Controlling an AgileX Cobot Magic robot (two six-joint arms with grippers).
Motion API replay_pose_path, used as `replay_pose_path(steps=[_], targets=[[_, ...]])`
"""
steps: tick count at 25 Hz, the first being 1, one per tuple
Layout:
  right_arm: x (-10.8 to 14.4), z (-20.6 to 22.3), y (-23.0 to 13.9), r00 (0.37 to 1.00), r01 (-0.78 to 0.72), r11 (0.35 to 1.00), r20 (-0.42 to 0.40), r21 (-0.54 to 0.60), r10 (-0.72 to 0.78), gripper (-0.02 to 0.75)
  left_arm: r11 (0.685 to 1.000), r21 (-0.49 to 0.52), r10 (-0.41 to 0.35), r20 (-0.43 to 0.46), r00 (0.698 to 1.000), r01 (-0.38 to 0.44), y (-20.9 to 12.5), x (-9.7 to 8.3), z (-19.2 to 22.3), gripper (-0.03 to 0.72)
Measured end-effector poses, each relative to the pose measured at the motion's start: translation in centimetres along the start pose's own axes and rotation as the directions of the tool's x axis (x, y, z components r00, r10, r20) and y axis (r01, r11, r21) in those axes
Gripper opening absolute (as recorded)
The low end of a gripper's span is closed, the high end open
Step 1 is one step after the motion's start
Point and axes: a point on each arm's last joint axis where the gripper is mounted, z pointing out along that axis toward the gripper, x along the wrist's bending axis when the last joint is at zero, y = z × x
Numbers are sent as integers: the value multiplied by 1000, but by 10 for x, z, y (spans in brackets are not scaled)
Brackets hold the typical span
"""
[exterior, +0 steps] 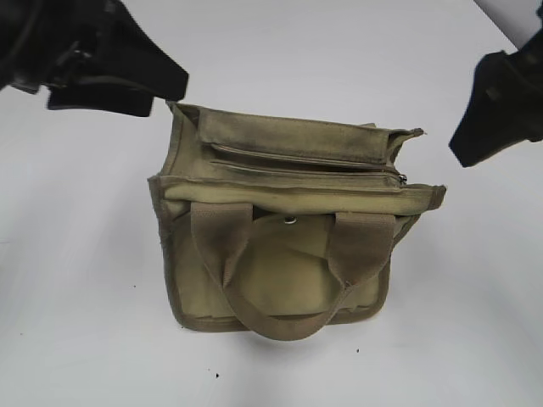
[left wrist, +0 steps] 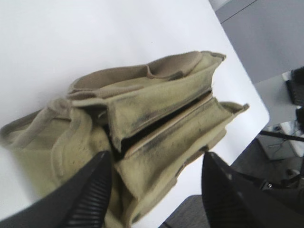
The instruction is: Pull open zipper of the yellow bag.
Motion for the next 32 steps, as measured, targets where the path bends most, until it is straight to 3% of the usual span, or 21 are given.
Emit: replay_pose_path(steps=[6, 12, 15, 24, 28, 32], targets=[[7, -21, -55, 997, -45, 998, 62, -35, 47, 601, 995, 36, 103, -212, 972, -97, -32, -26, -74, 465], [20, -22, -129, 995, -64, 996, 76, -68, 69, 594, 987, -44, 119, -466, 877, -157, -94, -33, -138, 465], [26, -19, -166, 994, -59, 992, 81, -108, 68, 594, 977, -93, 116, -532, 839, -194, -134, -29, -154, 465], [35, -6, -227, 994, -14, 971, 103, -238, 40, 585, 945, -175, 130, -572, 810, -275, -225, -6, -150, 426], [36, -10, -230, 993, 2, 944, 116, -331, 39, 585, 928, -218, 130, -573, 809, -304, -239, 0, -145, 385], [35, -4, -228, 992, 3, 935, 118, -355, 42, 585, 921, -229, 131, -579, 805, -314, -239, 0, -146, 347]])
